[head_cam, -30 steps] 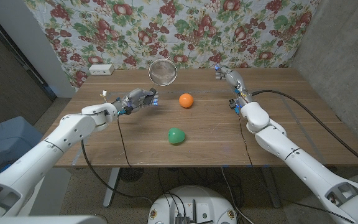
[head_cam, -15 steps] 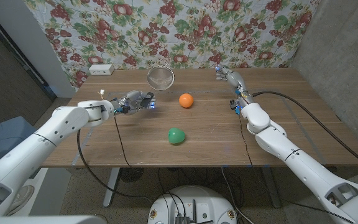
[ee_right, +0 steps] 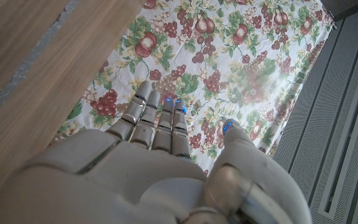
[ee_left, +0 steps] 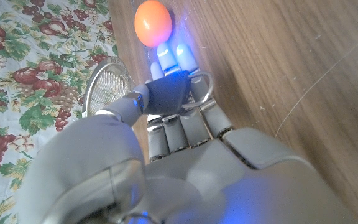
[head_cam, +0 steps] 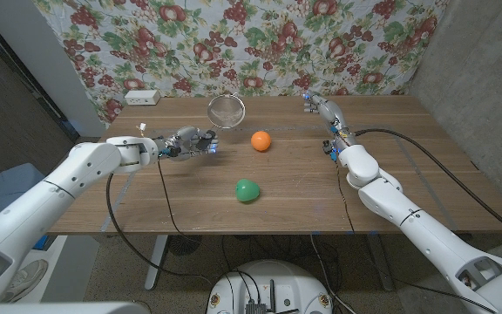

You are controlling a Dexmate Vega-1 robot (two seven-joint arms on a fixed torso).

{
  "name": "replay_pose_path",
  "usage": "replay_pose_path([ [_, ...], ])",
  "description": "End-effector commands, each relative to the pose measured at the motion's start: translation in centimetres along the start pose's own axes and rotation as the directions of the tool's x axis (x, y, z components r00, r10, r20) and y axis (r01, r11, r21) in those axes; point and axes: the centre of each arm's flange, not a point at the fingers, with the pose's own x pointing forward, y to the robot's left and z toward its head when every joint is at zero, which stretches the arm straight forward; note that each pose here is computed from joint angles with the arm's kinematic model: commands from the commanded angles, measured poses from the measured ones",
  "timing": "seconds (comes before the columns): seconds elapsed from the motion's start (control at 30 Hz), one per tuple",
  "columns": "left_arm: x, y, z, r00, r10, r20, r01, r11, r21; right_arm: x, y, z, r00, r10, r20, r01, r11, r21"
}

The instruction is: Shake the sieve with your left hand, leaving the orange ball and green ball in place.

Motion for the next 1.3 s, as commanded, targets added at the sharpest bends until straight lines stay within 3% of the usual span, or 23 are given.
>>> replay_pose_path([
  [0.03, 0.3, 0.1, 0.8, 0.998, -0.059, 0.030, 0.057, 0.996, 0.069, 0.0, -0.1, -0.1, 1.000, -0.011, -0.004, 0.011, 1.000, 0.004],
  [0.2, 0.6, 0.2, 1.5, 0.990, -0.124, 0.064, 0.113, 0.982, 0.151, 0.0, -0.2, -0.2, 1.000, -0.018, -0.006, 0.018, 1.000, 0.014],
  [0.43, 0.7, 0.2, 2.3, 0.958, -0.230, 0.169, 0.182, 0.948, 0.262, -0.1, -0.2, -0.6, 1.000, -0.022, -0.019, 0.023, 0.998, 0.058],
  [0.53, 0.6, 0.1, 2.6, 0.940, -0.267, 0.211, 0.192, 0.928, 0.318, -0.1, -0.2, -0.8, 0.999, -0.023, -0.024, 0.025, 0.996, 0.080],
  [0.67, 0.5, 0.1, 2.9, 0.904, -0.333, 0.270, 0.222, 0.903, 0.368, -0.1, -0.2, -0.9, 0.999, -0.024, -0.027, 0.027, 0.995, 0.101],
  [0.83, 0.2, 0.0, 3.3, 0.863, -0.403, 0.305, 0.256, 0.869, 0.424, -0.2, -0.3, -1.1, 0.999, -0.022, -0.030, 0.025, 0.991, 0.131],
  [1.3, 0.0, -0.1, 3.6, 0.838, -0.457, 0.299, 0.290, 0.836, 0.466, -0.2, -0.8, -2.4, 0.999, -0.024, -0.045, 0.034, 0.967, 0.253],
])
